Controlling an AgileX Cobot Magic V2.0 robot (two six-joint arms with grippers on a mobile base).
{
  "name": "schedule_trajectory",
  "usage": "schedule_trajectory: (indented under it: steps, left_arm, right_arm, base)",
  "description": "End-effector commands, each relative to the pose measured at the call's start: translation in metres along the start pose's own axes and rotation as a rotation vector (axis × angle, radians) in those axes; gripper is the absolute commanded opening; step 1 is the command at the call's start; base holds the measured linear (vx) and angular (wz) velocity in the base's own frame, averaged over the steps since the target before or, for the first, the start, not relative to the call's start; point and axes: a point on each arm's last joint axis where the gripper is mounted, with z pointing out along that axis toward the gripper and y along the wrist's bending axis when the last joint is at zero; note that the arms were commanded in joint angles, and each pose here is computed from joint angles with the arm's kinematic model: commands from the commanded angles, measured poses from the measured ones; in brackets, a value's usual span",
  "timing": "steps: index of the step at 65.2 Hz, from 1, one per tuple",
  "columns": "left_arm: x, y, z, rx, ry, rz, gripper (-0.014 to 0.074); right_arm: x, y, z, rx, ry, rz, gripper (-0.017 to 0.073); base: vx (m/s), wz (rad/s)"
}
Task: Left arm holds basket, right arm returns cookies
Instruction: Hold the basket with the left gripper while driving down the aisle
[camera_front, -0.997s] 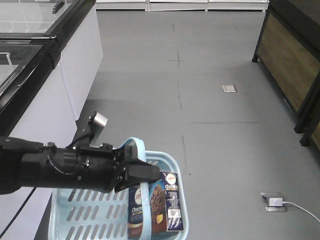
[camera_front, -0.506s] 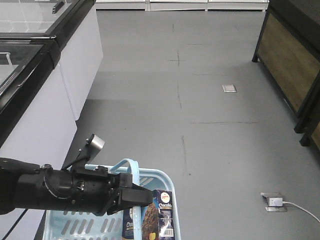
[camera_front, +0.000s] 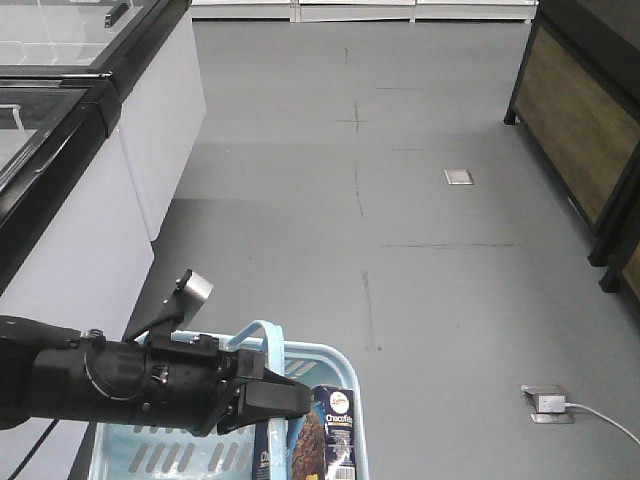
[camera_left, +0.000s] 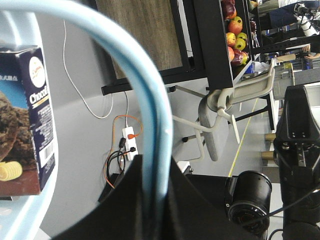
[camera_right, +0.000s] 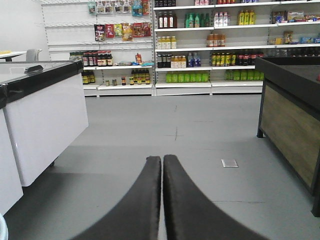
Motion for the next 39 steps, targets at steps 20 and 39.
schedule_trajectory:
  steps: [20, 39]
  left_arm:
    - [-0.0050, -0.0258, -0.0074, 0.133, -0.046, 0.013, -0.0008]
    - [-0.0050, -0.0258, -0.0074, 0.133, -0.046, 0.013, -0.0008]
  right_arm:
    - [-0.0076, 0.0002, -0.0013, -0.002, -0.087, -0.010, -0.0008]
    - [-0.0076, 0.0002, -0.0013, -0.002, -0.087, -0.010, -0.0008]
  base:
    - [0.00, 0.00]
    - [0.00, 0.00]
